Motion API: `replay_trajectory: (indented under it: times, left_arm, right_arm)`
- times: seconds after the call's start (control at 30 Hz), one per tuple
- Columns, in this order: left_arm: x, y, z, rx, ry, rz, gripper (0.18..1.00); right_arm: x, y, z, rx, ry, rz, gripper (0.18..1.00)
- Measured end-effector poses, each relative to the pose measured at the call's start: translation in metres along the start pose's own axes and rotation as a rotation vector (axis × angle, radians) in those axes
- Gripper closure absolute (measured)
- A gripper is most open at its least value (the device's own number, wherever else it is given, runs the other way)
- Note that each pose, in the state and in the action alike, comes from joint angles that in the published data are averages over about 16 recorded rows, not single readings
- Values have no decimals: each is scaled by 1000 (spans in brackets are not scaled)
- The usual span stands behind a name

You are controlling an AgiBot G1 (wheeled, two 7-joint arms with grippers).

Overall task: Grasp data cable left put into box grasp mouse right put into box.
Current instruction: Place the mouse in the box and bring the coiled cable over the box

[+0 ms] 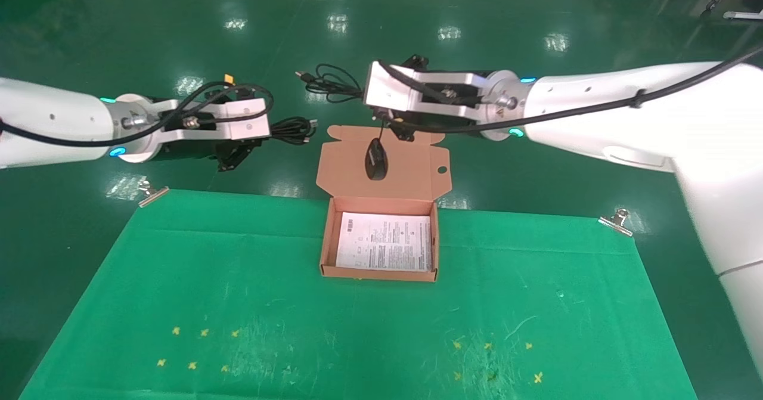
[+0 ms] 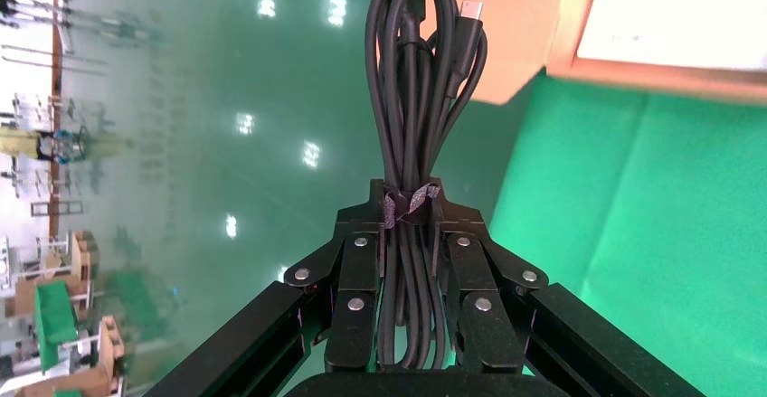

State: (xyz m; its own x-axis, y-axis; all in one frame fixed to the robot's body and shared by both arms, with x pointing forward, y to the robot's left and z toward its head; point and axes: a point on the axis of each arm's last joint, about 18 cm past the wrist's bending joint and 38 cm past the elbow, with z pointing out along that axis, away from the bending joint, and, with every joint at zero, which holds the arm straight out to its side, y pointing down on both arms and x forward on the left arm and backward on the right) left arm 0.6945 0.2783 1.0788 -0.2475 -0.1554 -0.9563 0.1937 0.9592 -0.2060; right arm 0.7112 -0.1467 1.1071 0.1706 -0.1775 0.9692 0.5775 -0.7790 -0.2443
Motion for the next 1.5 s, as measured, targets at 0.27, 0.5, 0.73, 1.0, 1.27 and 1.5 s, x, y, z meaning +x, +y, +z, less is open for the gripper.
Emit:
replay_trajectory:
  times: [0.27, 0.5, 0.73, 1.0, 1.27, 1.5]
  left_arm:
    - [14, 16, -4, -69, 32, -11, 919]
    - [27, 28, -10, -125, 62, -17, 919]
    - [39, 39, -19, -178, 86, -25, 920]
    - [46, 44, -28, -214, 98, -37, 920]
    - [49, 44, -30, -223, 99, -42, 920]
    - [49, 44, -31, -224, 98, -42, 920]
  right_arm:
    - [-27, 2, 17, -11, -45, 16, 961]
    - [-51, 2, 28, -12, -88, 27, 961]
    - [-77, 0, 38, -10, -130, 50, 962]
    - [-109, 6, 49, -28, -177, 104, 962]
    - [-133, 30, 52, -96, -206, 170, 962]
    - [-146, 53, 51, -167, -226, 214, 962]
